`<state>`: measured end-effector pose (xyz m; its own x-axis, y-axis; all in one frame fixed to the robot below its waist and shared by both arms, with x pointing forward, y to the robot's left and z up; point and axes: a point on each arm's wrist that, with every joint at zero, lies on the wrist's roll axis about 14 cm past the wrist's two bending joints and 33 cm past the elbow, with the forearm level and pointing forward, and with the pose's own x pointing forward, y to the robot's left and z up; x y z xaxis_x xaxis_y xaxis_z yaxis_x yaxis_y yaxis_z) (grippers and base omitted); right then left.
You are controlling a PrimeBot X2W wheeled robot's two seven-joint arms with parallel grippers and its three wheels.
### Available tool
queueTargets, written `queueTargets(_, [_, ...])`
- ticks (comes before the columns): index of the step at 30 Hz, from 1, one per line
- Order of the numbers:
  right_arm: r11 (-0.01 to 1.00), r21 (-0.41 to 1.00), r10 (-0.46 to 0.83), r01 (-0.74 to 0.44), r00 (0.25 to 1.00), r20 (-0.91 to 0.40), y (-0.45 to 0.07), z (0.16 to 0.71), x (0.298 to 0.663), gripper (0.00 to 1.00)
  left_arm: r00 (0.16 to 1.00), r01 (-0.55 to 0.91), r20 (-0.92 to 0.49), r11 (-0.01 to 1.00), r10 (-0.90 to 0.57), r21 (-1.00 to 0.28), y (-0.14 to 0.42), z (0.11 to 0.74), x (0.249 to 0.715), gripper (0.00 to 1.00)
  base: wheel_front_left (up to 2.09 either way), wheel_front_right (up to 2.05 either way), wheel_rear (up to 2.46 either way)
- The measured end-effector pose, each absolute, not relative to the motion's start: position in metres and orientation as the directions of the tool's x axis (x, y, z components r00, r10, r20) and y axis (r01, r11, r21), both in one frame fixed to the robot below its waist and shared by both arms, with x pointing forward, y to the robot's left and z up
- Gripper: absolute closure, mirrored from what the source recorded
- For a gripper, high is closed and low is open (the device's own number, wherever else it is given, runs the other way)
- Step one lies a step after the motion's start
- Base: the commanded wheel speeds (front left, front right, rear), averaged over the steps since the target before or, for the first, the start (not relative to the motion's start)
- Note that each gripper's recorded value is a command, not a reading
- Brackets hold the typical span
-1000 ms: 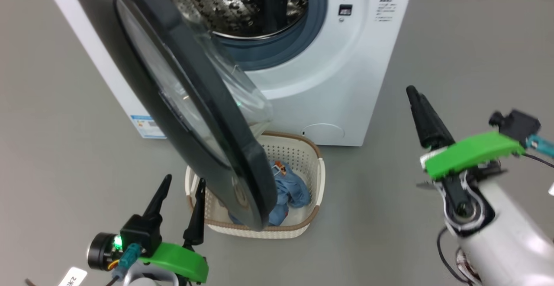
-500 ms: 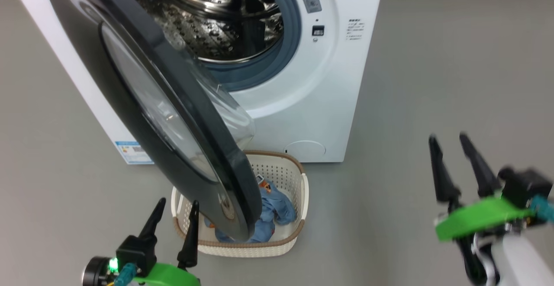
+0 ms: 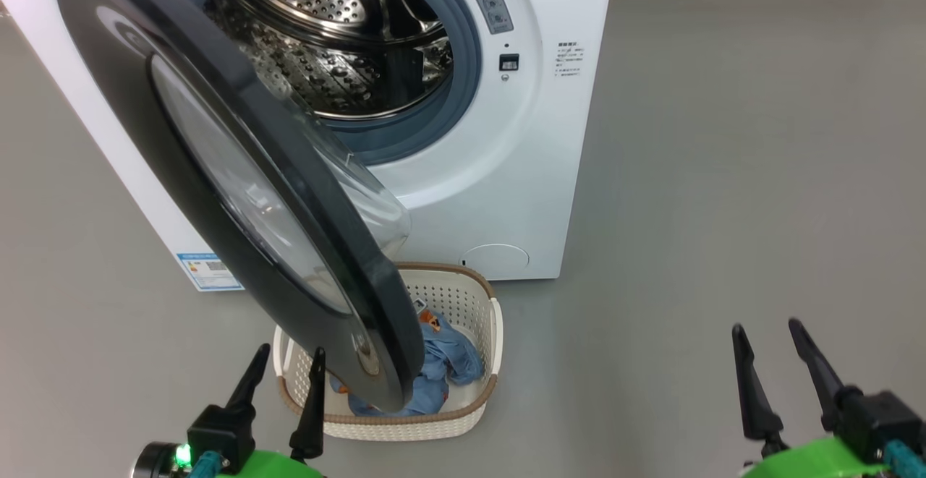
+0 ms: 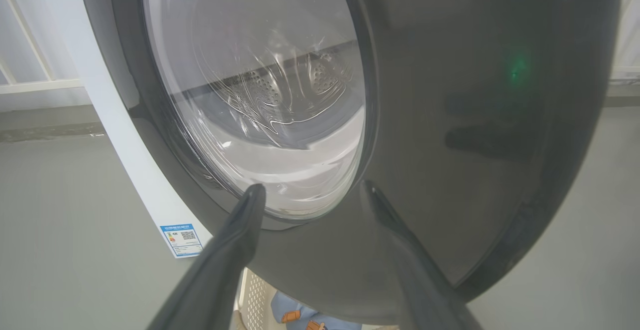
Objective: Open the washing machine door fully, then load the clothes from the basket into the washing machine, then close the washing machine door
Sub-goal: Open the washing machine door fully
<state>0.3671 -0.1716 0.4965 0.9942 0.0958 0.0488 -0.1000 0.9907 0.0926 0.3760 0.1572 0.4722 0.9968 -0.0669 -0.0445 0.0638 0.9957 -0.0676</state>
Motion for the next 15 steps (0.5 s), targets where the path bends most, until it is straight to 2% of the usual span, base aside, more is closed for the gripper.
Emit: queueTargets(15, [0.994, 0.080, 0.081, -0.080, 0.997, -0.003, -0.172, 0.482, 0.352, 0.00, 0.997, 0.058, -0.050, 0.996, -0.062, -0.069, 0.159, 0.470, 0.376, 0.00, 0.00, 0.00, 0.00])
